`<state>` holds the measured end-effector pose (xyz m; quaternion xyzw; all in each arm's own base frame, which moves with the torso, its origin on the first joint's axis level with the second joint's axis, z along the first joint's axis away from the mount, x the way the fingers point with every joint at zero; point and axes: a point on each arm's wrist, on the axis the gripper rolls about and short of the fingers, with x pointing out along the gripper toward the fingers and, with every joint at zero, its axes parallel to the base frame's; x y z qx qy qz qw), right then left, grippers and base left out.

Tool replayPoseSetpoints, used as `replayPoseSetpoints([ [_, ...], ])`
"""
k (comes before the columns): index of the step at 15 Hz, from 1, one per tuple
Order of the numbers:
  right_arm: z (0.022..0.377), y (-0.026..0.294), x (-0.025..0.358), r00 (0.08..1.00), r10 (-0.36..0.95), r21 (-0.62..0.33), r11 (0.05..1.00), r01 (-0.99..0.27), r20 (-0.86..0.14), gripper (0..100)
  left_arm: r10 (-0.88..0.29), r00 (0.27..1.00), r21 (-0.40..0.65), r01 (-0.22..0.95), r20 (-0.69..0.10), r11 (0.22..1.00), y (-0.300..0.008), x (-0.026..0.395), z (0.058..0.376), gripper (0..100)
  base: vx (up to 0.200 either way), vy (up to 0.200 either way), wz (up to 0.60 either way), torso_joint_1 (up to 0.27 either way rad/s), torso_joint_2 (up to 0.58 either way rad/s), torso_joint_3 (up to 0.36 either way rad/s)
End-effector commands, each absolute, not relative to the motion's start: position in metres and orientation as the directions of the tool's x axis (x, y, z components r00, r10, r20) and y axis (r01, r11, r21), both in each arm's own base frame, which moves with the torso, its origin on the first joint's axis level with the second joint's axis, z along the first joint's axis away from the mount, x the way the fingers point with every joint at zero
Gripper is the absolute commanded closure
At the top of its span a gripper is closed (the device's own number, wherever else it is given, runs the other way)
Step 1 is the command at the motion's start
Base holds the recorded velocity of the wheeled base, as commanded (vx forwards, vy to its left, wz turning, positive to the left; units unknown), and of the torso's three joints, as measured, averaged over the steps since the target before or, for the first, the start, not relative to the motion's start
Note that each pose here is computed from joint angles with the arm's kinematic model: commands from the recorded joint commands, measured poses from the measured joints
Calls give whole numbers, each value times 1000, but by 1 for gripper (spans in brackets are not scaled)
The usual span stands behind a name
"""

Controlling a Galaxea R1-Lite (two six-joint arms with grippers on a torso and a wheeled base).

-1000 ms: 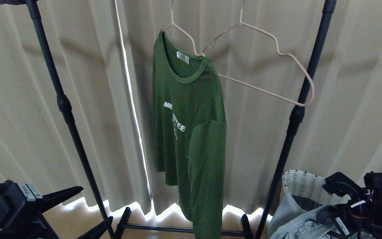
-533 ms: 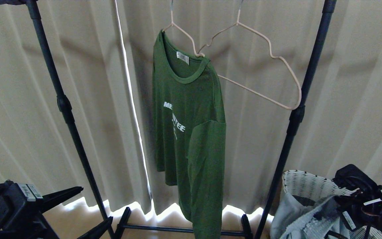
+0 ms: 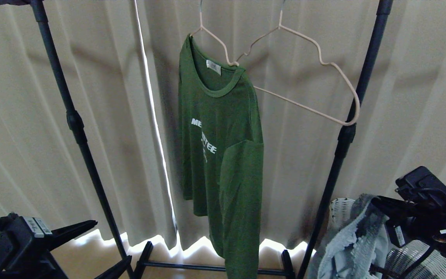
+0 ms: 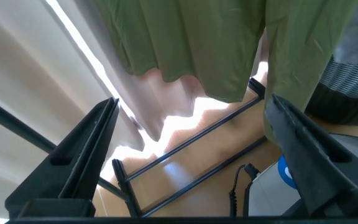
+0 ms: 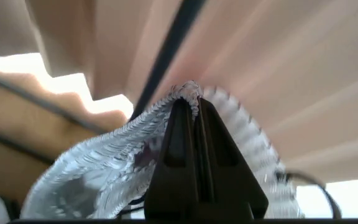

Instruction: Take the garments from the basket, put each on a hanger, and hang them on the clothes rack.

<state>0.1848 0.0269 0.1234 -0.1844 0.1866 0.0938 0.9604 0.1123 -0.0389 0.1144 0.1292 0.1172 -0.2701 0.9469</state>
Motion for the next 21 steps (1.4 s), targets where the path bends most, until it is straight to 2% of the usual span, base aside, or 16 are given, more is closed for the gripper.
replayPoseSetpoints([
  [1, 127, 29, 182, 918, 126, -322, 911, -257, -375, 100, -482, 827, 182, 542, -290, 821, -39, 112, 114, 0, -200, 0, 0, 17, 2, 2],
  [9, 126, 31, 183, 915, 134, -321, 909, -267, -381, 100, -481, 827, 180, 542, -292, 821, -39, 112, 114, 0, -200, 0, 0, 1, 4, 1],
  [12, 126, 38, 181, 909, 170, -319, 898, -302, -381, 100, -497, 814, 173, 559, -300, 811, -41, 112, 113, 0, 0, 0, 0, 0, 0, 0],
  [16, 131, 55, 181, 896, 259, -315, 871, -378, -360, 100, -587, 750, 164, 649, -306, 743, -53, 108, 112, 0, 0, 0, 0, 0, 0, 0],
  [19, 142, 65, 184, 893, 318, -300, 860, -413, -318, 100, -595, 749, 190, 655, -292, 732, -60, 121, 120, 0, 0, 0, 0, 0, 0, 0],
  [20, 156, 76, 190, 891, 370, -268, 859, -436, -264, 100, -598, 751, 244, 659, -280, 712, -68, 138, 129, 0, 0, 0, 0, 0, 0, 0],
  [21, 163, 80, 192, 891, 384, -246, 864, -439, -243, 100, -603, 748, 248, 662, -278, 707, -76, 152, 133, 0, 0, 0, 0, 0, 0, 0],
])
